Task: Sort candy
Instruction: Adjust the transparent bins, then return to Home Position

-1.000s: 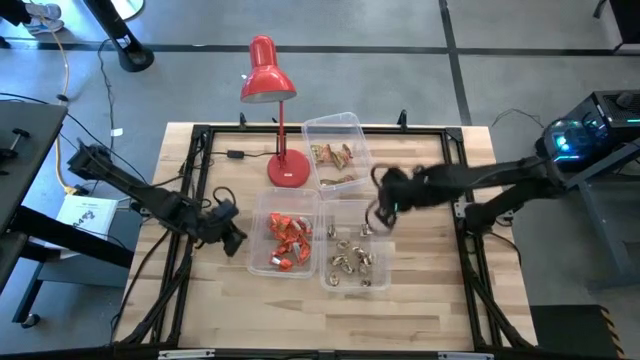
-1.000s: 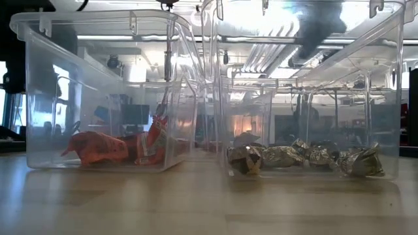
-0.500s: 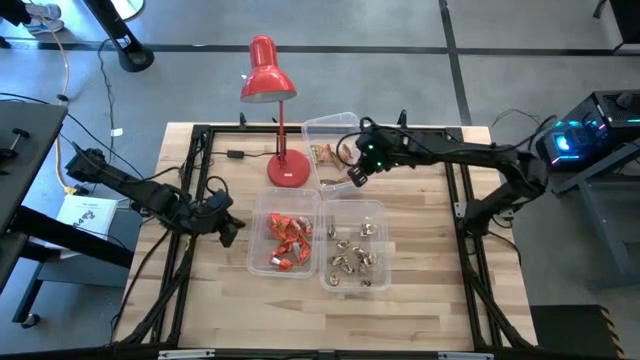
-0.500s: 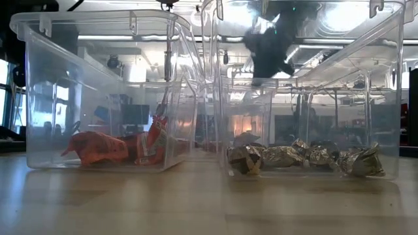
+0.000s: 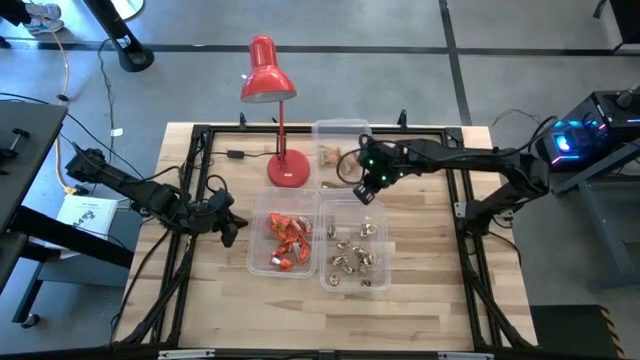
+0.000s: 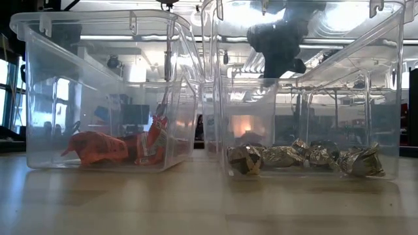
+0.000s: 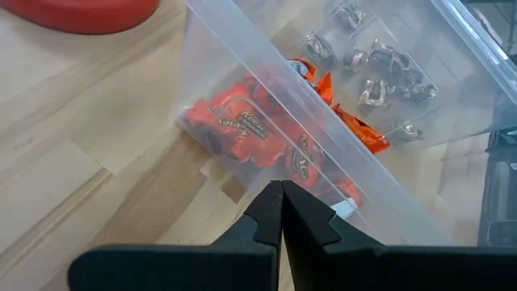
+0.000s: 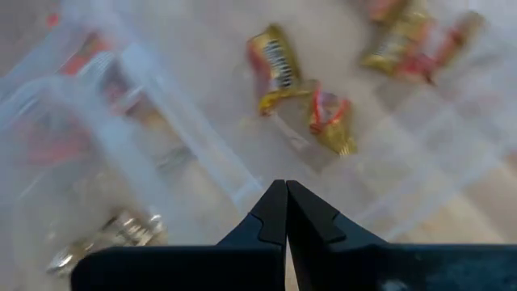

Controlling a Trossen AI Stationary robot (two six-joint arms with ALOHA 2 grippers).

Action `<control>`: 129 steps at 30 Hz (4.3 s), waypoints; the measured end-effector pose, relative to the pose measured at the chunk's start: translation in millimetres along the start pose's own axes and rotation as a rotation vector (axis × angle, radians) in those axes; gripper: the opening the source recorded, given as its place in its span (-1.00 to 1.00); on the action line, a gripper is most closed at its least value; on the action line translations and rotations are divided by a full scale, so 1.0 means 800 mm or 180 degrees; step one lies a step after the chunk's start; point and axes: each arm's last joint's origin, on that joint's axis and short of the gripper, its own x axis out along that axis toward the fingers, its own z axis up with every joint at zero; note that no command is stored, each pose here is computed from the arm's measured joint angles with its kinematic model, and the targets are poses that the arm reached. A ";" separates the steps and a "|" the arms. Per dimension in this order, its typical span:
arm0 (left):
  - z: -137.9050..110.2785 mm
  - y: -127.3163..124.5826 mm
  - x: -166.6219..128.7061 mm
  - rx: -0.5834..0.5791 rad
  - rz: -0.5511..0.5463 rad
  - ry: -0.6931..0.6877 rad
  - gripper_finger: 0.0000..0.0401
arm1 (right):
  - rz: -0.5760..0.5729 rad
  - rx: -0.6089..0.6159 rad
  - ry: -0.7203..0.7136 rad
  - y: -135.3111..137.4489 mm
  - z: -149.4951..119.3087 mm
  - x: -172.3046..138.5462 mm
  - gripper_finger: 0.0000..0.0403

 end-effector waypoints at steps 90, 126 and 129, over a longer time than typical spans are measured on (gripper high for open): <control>0.066 0.026 -0.019 0.0998 -0.1572 -0.1910 -1.00 | 0.1322 0.0538 -0.2451 -0.002 -0.062 -0.161 -1.00; 0.008 0.076 0.037 0.0476 -0.1531 -0.1977 -1.00 | 0.1576 -0.0434 -0.2516 -0.045 -0.132 -0.058 -1.00; 0.007 0.076 0.037 0.0533 -0.1511 -0.1993 -1.00 | 0.1755 -0.0547 -0.2627 -0.061 -0.149 -0.053 -1.00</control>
